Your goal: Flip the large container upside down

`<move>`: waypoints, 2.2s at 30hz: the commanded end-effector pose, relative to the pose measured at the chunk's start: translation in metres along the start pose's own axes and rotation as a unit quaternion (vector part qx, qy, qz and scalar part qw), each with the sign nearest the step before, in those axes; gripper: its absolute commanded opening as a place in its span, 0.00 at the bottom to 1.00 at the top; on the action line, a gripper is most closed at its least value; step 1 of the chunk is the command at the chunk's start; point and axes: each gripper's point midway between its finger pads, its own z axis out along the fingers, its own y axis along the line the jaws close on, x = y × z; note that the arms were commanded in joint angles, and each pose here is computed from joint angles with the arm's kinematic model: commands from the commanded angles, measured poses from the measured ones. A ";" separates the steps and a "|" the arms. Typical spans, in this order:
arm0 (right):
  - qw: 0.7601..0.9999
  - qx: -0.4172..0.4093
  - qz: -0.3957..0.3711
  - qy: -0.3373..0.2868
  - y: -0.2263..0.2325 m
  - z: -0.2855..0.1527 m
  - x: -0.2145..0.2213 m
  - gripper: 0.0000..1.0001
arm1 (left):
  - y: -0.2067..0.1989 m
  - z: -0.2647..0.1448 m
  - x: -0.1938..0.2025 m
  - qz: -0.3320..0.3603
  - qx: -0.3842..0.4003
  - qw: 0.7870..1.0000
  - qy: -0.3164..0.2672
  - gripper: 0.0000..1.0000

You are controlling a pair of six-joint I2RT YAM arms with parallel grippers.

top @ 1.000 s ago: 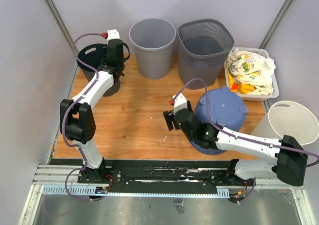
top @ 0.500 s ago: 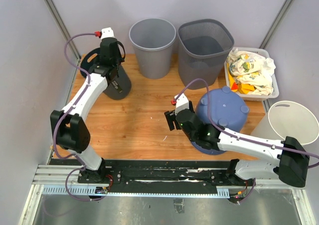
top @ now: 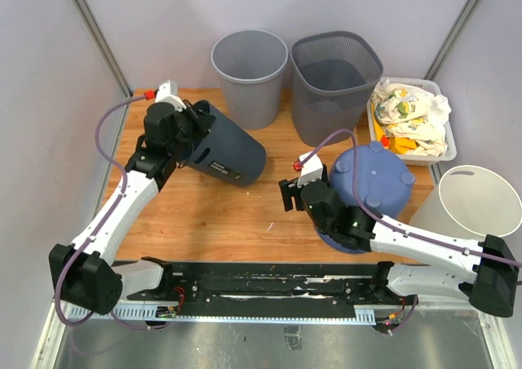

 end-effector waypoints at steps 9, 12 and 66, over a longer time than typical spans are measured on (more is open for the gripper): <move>0.999 0.036 0.009 -0.003 -0.020 0.000 0.004 0.75 | -0.052 -0.048 0.032 -0.190 0.198 0.962 0.005 0.00; 0.999 0.038 0.009 -0.002 -0.020 0.000 0.005 0.75 | -0.054 -0.056 0.037 -0.220 0.221 0.950 0.006 0.01; 0.986 -0.096 0.136 0.023 0.039 0.039 0.003 0.89 | 0.075 -0.047 0.102 -0.035 -0.057 0.997 0.039 0.46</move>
